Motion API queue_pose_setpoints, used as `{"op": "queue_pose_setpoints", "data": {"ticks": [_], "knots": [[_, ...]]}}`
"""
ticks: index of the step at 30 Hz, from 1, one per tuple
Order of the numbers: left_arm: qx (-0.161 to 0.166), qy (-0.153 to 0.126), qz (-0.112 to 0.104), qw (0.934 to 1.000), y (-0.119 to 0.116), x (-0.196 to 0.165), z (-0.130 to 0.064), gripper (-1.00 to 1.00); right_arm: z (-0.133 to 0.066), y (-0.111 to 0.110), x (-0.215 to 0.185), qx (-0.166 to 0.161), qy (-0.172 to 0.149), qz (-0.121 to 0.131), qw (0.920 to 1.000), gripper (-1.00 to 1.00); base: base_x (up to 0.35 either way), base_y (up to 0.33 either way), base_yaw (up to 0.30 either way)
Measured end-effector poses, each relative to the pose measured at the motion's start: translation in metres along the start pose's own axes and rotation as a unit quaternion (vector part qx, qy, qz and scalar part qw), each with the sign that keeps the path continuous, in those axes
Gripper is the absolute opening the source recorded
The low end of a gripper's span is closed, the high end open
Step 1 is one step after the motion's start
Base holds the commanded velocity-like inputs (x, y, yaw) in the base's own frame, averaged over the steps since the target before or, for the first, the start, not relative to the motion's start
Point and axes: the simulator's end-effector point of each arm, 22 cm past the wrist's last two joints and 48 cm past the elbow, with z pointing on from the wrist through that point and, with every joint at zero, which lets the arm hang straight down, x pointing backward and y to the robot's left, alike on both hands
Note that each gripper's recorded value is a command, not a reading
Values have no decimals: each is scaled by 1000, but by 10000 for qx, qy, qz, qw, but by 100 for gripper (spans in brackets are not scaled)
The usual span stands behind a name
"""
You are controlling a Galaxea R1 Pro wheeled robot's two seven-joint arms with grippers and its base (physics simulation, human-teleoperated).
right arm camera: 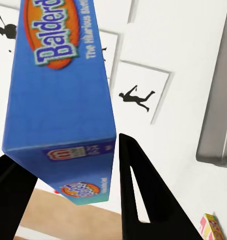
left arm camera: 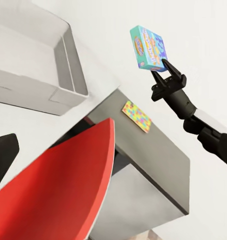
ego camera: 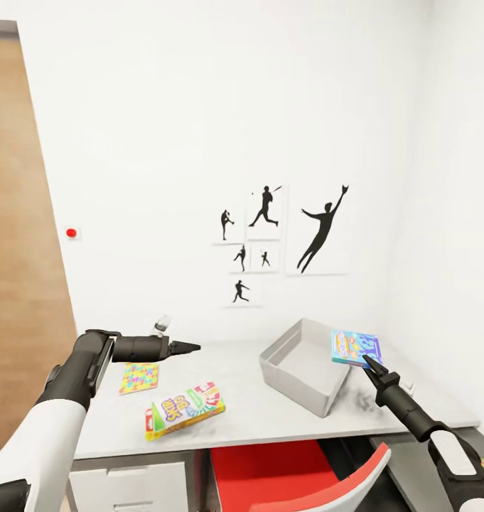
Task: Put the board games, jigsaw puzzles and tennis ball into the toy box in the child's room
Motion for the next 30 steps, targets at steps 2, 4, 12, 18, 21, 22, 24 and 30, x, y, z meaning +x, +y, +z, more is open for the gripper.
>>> {"op": "queue_pose_setpoints", "data": {"ticks": [2,4,12,18,21,22,24,30], "knots": [[-7,4,-18,10000,2,1,0,100,0,-2,0,14,3,1,10000,-100,187,88,45],[-10,10,-34,10000,3,2,1,100,0,-3,0,22,4,5,10000,-100,220,55,23],[6,-4,-82,10000,8,3,2,100,-1,-10,1,76,9,28,10000,-100,201,19,3],[13,3,-107,9999,11,5,3,100,-1,-13,0,90,0,36,10000,-100,66,10,0],[13,2,-108,9999,11,5,3,100,-1,-12,0,88,-4,32,10000,-100,98,1,0],[13,2,-108,9999,11,5,3,100,-1,-12,0,88,-4,31,10000,-100,152,1,0],[15,1,-108,9999,10,5,3,100,-1,-12,0,88,-5,29,10000,-100,170,0,0],[20,2,-108,9999,10,5,3,100,-1,-12,0,86,-6,30,10000,-100,145,19,0]]}}
